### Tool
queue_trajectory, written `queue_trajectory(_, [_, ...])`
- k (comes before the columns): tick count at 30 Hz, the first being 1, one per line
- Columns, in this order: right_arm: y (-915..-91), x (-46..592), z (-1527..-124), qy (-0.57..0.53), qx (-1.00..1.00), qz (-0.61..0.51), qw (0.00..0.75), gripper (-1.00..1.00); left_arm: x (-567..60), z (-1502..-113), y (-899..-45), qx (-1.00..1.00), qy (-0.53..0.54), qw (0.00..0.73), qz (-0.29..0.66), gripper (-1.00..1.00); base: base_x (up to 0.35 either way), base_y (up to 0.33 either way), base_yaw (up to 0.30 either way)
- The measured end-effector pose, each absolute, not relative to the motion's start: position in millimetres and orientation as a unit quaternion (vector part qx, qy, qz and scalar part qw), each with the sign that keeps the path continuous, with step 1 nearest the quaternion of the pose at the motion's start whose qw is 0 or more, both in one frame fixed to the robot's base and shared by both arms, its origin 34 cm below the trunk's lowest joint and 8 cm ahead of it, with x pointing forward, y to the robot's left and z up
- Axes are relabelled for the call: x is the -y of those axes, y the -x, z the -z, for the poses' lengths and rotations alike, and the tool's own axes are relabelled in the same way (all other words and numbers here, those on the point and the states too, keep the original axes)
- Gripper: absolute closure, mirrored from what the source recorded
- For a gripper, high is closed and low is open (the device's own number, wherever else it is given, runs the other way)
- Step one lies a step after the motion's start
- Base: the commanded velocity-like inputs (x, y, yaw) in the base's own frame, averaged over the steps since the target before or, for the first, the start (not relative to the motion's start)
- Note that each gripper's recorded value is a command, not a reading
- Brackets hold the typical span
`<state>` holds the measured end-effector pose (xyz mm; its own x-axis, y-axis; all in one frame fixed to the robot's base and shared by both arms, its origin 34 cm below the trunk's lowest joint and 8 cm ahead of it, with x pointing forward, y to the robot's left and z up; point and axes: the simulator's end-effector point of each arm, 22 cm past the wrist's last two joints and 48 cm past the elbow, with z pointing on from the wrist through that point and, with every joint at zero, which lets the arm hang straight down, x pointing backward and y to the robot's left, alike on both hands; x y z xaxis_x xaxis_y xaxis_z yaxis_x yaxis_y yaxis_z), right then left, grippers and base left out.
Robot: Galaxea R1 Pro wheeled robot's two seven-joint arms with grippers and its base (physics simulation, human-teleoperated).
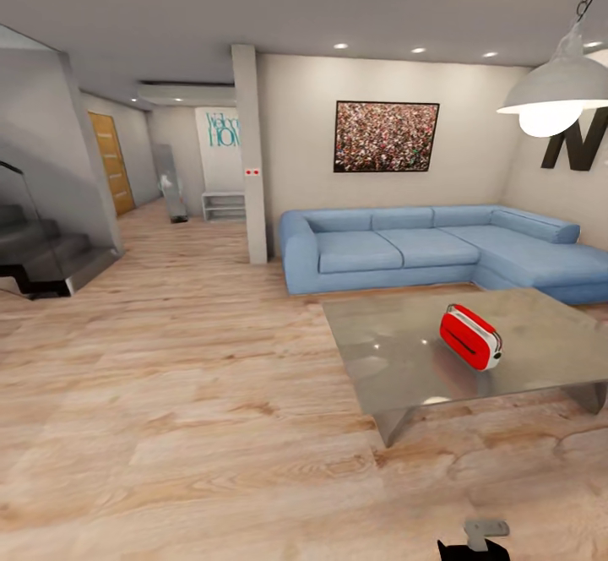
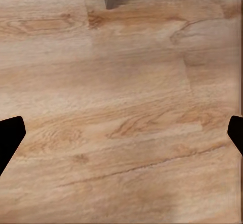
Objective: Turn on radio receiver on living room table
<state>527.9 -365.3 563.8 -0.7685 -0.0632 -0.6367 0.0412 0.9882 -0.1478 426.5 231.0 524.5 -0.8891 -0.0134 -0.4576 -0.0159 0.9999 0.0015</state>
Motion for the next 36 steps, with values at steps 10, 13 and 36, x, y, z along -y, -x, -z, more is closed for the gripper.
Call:
queue_trajectory(10, [-528.0,365.8,-563.9,0.006,-0.937,0.077,0.340,-1.00,-233.2,-524.6,-426.8,-0.972,0.009,0.236,-0.007,-1.00,0.237,-0.259,0.000])
queue_trajectory(13, [-528.0,365.5,-563.8,0.006,-0.937,0.077,0.340,-1.00,-235.4,-524.8,-426.8,-0.972,0.010,0.236,-0.013,-1.00,0.190,-0.292,0.000])
queue_trajectory(36, [-528.0,365.5,-563.9,0.006,-0.937,0.077,0.340,-1.00,-239.4,-524.7,-426.4,-0.972,0.012,0.235,-0.020,-1.00,0.074,-0.325,0.000])
